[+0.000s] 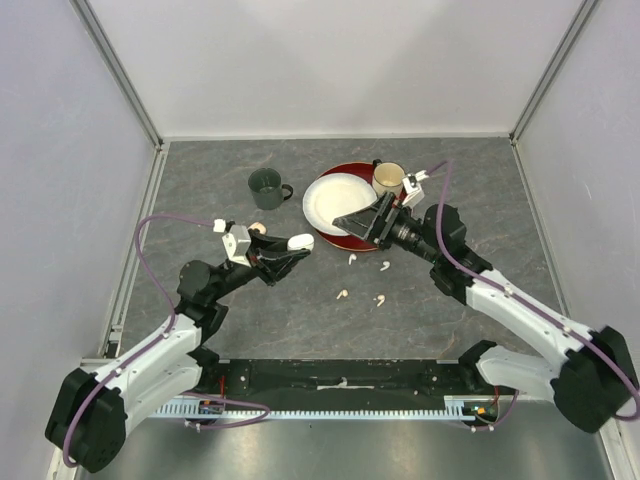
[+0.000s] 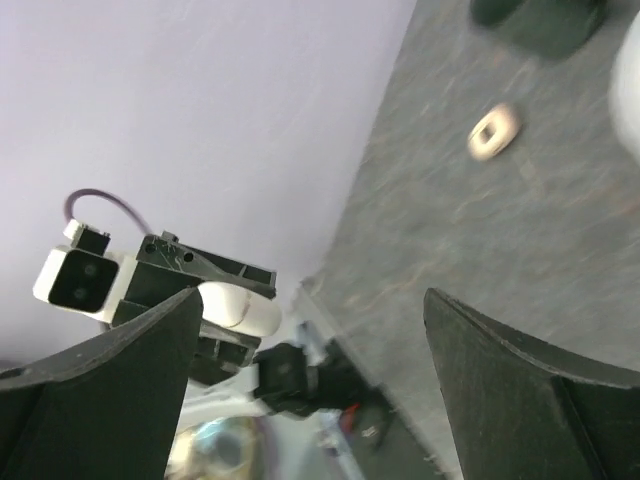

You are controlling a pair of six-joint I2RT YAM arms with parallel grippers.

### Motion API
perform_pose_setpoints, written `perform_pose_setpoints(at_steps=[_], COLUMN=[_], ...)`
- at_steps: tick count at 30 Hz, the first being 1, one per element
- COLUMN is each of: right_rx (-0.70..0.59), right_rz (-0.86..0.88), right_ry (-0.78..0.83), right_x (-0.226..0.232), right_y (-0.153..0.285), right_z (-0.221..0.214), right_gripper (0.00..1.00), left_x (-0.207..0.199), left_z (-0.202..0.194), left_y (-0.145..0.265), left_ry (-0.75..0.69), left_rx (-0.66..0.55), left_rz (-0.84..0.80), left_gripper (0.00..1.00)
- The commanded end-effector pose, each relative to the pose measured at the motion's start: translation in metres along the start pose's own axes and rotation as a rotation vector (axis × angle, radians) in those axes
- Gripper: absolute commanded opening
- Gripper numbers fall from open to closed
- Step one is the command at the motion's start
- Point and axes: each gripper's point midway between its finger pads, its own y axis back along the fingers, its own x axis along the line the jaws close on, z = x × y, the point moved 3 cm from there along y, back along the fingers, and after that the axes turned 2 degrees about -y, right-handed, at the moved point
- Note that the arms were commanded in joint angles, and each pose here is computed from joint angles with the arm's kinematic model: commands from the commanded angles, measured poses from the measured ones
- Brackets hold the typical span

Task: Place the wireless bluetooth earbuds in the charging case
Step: Pick up the charging case at the center of the board.

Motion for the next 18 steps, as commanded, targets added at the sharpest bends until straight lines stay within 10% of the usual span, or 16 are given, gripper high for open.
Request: perform_pose_setpoints(at_steps=[1,18], right_rx=[0.208,0.324], right_rz=[0.299,0.289], right_ry=[-0.378,-0.471], right_x=[0.046,0.050], right_y=[0.003,-0.008], right_z=[-0.020,-0.034], right_gripper=[0.98,0.98], left_x=[-0.020,-0.013], left_z=[0.035,0.027], left_y=[-0.006,-0.016], left_ry=[-0.218,-0.227], left_rx=[-0.172,-0.146], left_rz=[-0.115,-0.081], left_gripper=[0.02,0.02])
